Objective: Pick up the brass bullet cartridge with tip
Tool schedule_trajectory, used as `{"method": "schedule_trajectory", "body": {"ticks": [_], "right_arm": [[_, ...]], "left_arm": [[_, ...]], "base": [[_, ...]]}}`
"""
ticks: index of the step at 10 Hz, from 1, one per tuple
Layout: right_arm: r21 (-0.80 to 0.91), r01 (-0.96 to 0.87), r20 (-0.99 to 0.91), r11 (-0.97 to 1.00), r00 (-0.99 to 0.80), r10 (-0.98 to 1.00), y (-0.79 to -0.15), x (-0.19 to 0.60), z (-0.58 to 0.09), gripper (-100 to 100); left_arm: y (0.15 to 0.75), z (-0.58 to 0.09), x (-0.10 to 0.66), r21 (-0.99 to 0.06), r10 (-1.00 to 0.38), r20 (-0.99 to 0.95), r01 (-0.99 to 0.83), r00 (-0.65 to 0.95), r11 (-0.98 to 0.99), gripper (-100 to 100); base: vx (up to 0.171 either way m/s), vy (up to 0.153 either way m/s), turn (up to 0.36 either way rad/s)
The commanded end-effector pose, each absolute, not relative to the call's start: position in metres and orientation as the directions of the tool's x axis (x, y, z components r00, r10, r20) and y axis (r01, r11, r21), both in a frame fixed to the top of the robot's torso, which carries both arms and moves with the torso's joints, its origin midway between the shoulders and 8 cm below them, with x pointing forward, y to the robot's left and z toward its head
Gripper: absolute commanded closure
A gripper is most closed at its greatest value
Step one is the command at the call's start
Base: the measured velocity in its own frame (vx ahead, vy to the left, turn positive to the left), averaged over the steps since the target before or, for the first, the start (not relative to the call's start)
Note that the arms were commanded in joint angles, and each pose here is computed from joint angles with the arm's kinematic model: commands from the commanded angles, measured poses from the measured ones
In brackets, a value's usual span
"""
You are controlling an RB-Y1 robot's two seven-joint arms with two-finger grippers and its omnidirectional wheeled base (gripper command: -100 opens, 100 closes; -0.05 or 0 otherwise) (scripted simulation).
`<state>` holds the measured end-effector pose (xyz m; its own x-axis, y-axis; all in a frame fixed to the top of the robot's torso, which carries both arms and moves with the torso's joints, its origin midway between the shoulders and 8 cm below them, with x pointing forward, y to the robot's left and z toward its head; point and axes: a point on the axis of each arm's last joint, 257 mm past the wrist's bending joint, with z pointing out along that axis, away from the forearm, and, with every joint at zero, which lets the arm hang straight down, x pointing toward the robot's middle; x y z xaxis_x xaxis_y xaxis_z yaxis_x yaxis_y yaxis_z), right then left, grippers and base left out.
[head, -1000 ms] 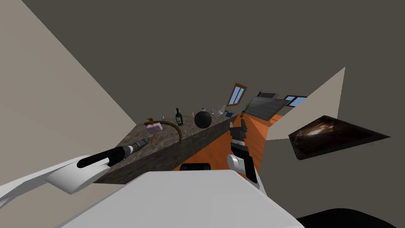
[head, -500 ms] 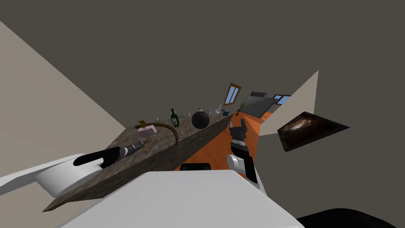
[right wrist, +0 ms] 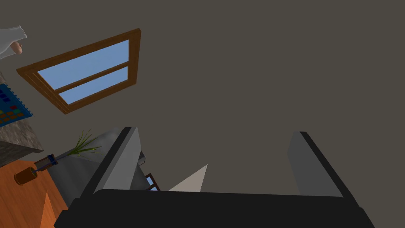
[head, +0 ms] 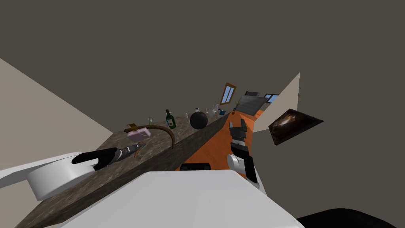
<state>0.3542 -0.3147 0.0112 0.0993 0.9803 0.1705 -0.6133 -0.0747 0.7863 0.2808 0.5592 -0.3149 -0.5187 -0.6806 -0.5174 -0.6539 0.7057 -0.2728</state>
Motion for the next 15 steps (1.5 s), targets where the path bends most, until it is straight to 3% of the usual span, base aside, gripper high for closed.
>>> {"method": "schedule_trajectory", "body": {"ticks": [1, 9, 11, 12, 13, 15], "right_arm": [[0.786, -0.613, 0.171, -0.075, 0.099, 0.980, -0.315, 0.354, 0.011, 0], [0.786, -0.613, 0.170, -0.075, 0.099, 0.980, -0.315, 0.354, 0.011, 0], [0.786, -0.613, 0.170, -0.075, 0.099, 0.980, -0.315, 0.354, 0.011, 0], [0.786, -0.613, 0.170, -0.075, 0.099, 0.980, -0.315, 0.354, 0.011, 0], [0.786, -0.613, 0.170, -0.075, 0.099, 0.980, -0.315, 0.354, 0.011, 0], [0.786, -0.613, 0.170, -0.075, 0.099, 0.980, -0.315, 0.354, 0.011, 0]], "left_arm": [[0.567, -0.320, 0.264, -0.218, -0.680, -0.494, -0.680, -0.541, 0.700, -100], [0.588, -0.334, 0.193, -0.003, -0.667, -0.392, -0.724, -0.634, 0.690, -100], [0.590, -0.335, 0.191, 0.000, -0.668, -0.387, -0.725, -0.635, 0.689, -100], [0.590, -0.335, 0.190, 0.004, -0.669, -0.385, -0.725, -0.636, 0.688, 0], [0.594, -0.342, 0.181, 0.004, -0.675, -0.386, -0.733, -0.629, 0.681, -100], [0.598, -0.349, 0.172, 0.005, -0.681, -0.385, -0.740, -0.623, 0.673, -100]], "base": [[0.019, 0.003, -0.221], [0.011, 0.013, -0.131], [0.005, 0.021, -0.090], [0.000, 0.000, 0.000], [0.021, 0.005, -0.084], [0.038, 0.005, -0.062]]}}
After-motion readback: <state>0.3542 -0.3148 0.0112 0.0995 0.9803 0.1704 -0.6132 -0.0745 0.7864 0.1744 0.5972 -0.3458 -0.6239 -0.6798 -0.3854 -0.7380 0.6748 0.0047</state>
